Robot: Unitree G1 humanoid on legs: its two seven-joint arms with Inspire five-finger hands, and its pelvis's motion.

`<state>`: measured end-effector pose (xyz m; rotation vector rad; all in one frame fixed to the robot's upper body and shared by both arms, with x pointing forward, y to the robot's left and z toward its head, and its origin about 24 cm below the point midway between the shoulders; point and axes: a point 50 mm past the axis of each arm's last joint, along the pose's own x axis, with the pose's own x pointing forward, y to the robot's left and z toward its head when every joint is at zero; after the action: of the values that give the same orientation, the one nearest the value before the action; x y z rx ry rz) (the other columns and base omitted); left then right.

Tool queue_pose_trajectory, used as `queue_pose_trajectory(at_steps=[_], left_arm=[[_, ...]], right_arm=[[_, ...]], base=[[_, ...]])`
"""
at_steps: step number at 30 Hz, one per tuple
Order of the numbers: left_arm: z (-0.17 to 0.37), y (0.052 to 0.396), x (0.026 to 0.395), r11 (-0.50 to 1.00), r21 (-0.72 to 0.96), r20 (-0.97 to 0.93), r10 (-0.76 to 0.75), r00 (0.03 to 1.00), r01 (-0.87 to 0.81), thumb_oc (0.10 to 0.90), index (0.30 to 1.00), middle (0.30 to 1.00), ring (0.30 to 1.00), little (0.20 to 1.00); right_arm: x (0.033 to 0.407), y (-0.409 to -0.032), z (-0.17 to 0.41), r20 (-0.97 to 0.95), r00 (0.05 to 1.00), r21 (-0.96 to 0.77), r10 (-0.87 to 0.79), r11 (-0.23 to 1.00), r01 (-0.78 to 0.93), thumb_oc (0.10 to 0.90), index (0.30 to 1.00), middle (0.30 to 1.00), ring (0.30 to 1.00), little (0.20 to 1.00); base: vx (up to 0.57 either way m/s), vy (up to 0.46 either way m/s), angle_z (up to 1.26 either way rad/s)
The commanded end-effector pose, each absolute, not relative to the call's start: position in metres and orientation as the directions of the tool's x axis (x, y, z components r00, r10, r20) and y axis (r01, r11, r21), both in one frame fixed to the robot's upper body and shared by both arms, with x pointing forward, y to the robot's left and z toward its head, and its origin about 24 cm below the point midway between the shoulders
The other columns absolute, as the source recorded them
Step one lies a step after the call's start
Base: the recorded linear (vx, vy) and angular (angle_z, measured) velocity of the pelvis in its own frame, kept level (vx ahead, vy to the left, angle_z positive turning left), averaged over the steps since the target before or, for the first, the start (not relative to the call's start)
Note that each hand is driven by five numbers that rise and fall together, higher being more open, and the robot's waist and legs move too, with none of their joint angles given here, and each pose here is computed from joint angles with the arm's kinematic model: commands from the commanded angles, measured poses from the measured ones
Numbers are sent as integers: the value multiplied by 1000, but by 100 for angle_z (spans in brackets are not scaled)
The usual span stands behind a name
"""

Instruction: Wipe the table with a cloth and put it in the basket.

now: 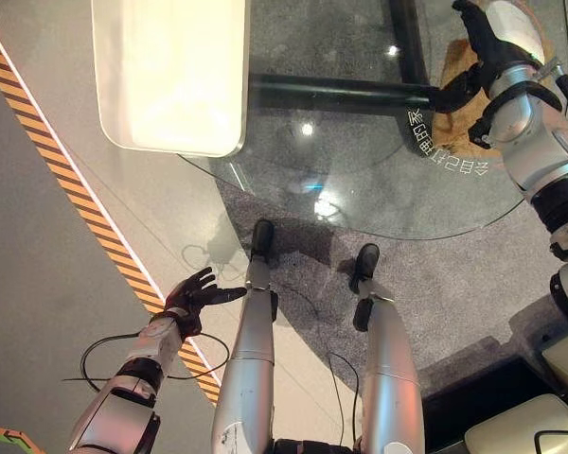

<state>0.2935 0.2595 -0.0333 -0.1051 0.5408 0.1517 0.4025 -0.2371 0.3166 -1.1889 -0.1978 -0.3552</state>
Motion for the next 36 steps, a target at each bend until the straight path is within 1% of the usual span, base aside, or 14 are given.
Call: queue_pose_trajectory(at_steps=[1, 13, 16, 20, 26, 36], left_arm=[[-53, 278, 263, 982, 8, -588, 159, 793, -191, 800, 900, 900, 900, 900], [-55, 278, 259, 983, 15, -596, 156, 788, -183, 800, 900, 900, 900, 900], [-54, 279, 260, 983, 23, -596, 157, 787, -180, 800, 900, 900, 900, 900], [-51, 283, 261, 983, 29, -592, 161, 789, -179, 800, 900, 900, 900, 900], [-51, 287, 259, 983, 40, -595, 168, 786, -180, 800, 900, 900, 900, 900], [-47, 291, 261, 983, 49, -588, 172, 790, -177, 800, 900, 900, 900, 900]], right_arm=[[387, -246, 375, 456, 865, -839, -211, 221, 497, 800, 900, 900, 900, 900], [383, -285, 368, 385, 836, -869, -392, 151, 471, 800, 900, 900, 900, 900], [382, -288, 368, 388, 830, -878, -401, 114, 465, 800, 900, 900, 900, 900], [381, -288, 373, 428, 812, -877, -397, 35, 480, 800, 900, 900, 900, 900], [380, -282, 381, 476, 798, -869, -370, -61, 490, 800, 900, 900, 900, 900], [383, -276, 381, 474, 811, -876, -344, -91, 474, 800, 900, 900, 900, 900]], base=[[90, -18, 1], [22, -4, 4], [20, -34, 1], [8, -17, 1], [0, 0, 0], [8, -22, 1]])
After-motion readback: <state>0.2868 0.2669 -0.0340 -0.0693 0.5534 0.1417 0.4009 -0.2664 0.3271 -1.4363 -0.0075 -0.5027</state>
